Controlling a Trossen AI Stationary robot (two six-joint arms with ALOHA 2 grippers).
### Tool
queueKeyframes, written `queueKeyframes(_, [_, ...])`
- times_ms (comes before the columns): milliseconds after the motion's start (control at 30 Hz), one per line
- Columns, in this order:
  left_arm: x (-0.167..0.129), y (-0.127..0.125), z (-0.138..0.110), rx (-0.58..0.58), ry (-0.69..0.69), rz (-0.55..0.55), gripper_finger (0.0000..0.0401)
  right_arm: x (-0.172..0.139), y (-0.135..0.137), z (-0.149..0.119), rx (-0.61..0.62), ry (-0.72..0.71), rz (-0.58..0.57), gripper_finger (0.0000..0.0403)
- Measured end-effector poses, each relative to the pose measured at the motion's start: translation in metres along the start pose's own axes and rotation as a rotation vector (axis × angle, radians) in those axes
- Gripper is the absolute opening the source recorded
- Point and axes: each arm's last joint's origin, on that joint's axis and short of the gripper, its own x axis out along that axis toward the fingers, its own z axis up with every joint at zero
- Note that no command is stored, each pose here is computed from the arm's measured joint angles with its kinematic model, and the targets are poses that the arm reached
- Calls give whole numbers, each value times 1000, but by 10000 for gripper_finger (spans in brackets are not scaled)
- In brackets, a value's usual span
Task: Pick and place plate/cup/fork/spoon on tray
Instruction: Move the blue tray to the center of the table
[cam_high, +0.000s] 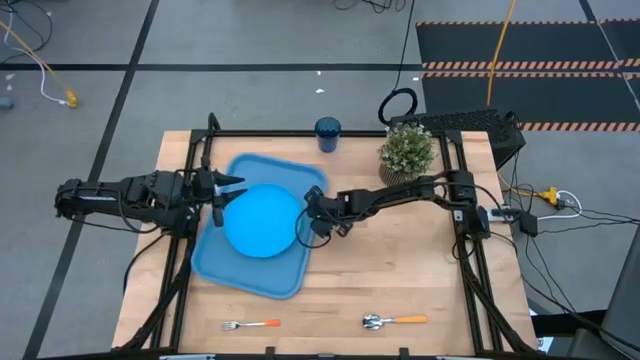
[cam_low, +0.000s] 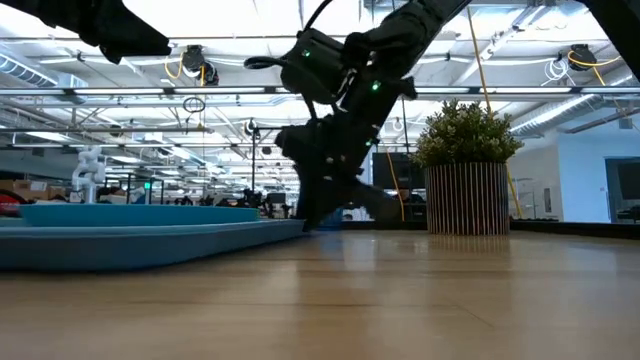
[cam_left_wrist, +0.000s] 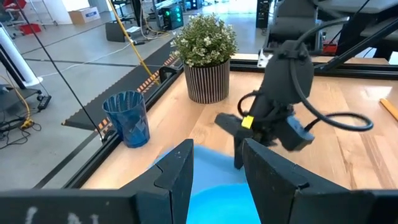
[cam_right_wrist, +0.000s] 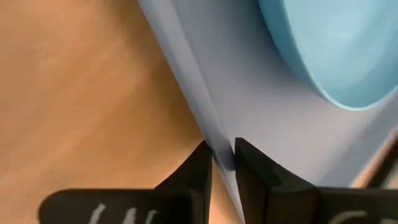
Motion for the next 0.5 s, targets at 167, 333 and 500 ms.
queueKeyframes(167, [0,0,0,-5,0,0,143,-28,12,-2,60,55,118,31])
queueKeyframes(333, [0,0,0,-10,-1,0,143,-56,25,1,140,60,236,26])
queueKeyframes(500, [0,0,1,-14,-6,0,143,-71,38,17,113,39,233,25])
